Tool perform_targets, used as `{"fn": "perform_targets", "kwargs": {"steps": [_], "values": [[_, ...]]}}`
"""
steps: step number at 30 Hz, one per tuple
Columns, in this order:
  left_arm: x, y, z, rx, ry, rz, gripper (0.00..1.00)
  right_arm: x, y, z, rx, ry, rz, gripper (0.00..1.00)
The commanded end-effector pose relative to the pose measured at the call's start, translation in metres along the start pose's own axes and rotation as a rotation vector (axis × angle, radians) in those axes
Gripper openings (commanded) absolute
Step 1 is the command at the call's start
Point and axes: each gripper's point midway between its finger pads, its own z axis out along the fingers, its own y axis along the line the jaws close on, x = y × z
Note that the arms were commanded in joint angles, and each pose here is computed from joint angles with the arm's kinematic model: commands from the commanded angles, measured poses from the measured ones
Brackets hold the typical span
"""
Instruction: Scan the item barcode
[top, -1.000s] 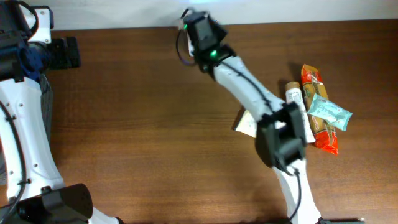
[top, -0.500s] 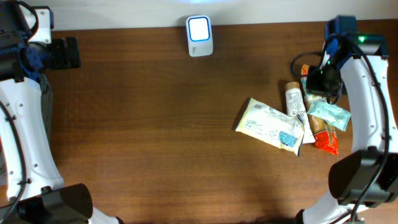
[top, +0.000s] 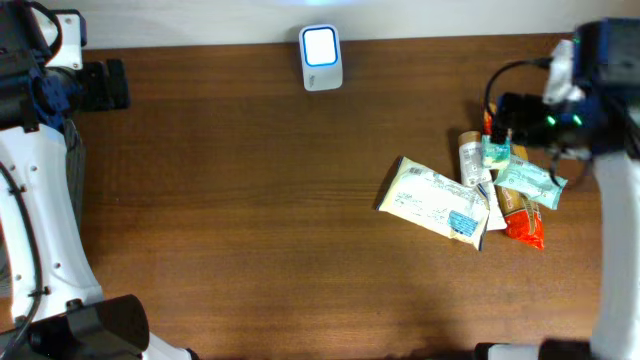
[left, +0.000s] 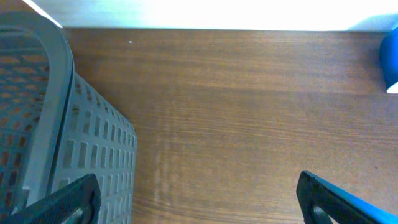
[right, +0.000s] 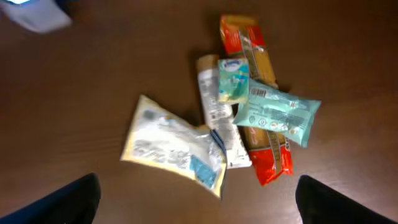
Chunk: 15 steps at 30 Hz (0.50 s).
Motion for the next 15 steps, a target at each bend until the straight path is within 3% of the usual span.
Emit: {"fn": "perform_targets", "kwargs": {"steps": [1,4,11,15], "values": [[0.000,0.000,0.000,0.005,-0.002,0.013,0.99,0.023,0.009,-0.049,-0.067,-0.064,0.001,0.99],[0.000,0.000,0.000,0.005,-0.002,0.013,0.99,0.032,0.008,-0.073,-0.075,-0.122,-0.003,0.99],[0.000,0.000,0.000,0.005,-0.002,0.013,0.99,0.031,0.007,-0.075,-0.069,-0.139,-0.007,0.99],[0.000,0.000,0.000,0.005,-0.002,0.013,0.99,0.000,0.012,-0.089,-0.091,-0.480,-0.121,0.99]]}}
